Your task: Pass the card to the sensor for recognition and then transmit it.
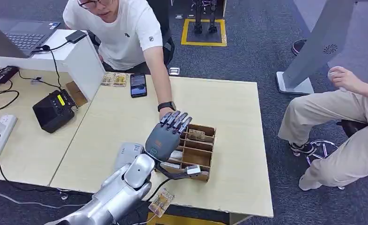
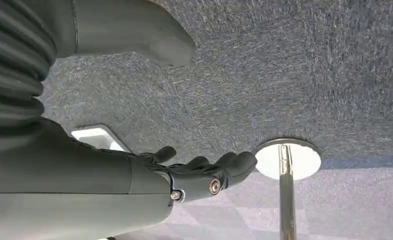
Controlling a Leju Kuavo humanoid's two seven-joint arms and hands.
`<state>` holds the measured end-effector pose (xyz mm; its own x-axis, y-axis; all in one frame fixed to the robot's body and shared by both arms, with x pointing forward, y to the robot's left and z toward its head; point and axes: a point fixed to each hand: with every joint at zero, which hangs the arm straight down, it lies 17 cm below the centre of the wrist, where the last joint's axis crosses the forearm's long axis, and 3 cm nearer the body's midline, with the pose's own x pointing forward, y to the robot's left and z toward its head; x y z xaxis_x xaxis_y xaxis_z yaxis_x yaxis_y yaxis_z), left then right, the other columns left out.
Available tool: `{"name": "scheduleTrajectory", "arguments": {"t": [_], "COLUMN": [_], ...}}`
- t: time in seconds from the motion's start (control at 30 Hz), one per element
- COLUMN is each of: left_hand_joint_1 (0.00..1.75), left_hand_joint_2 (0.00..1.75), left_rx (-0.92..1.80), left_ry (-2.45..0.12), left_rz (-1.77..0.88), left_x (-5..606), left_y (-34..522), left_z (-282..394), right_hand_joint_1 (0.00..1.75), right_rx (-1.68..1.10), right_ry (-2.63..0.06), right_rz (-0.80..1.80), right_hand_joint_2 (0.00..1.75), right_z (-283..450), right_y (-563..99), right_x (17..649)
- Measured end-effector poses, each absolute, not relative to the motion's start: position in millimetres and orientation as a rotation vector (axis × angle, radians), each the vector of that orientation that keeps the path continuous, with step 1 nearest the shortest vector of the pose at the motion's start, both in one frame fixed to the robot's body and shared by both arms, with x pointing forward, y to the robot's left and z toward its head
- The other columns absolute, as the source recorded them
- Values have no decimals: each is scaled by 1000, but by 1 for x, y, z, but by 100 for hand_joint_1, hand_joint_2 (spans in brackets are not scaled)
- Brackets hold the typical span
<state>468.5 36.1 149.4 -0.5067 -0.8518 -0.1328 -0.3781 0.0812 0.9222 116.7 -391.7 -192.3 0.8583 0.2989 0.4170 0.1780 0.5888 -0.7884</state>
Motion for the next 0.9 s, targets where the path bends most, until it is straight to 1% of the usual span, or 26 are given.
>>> {"name": "scheduleTrajectory", "arguments": {"t": [0.4, 0.9], "left_hand_joint_1": [2, 2], "left_hand_joint_2": [175, 175], "left_rx": [1223, 1274], "left_ry": [-1911, -1825], "left_rz": [-1376, -1295], "left_x": [472, 483], "left_y": [33, 50], "left_z": [155, 155], "right_hand_joint_1": [0, 0], "right_rx": [-951, -953], "right_ry": [-550, -541], "right_rz": [85, 77], "right_hand_joint_2": [175, 175], "right_z": [-193, -193], "right_y": [-392, -393], "right_x": [117, 115]}}
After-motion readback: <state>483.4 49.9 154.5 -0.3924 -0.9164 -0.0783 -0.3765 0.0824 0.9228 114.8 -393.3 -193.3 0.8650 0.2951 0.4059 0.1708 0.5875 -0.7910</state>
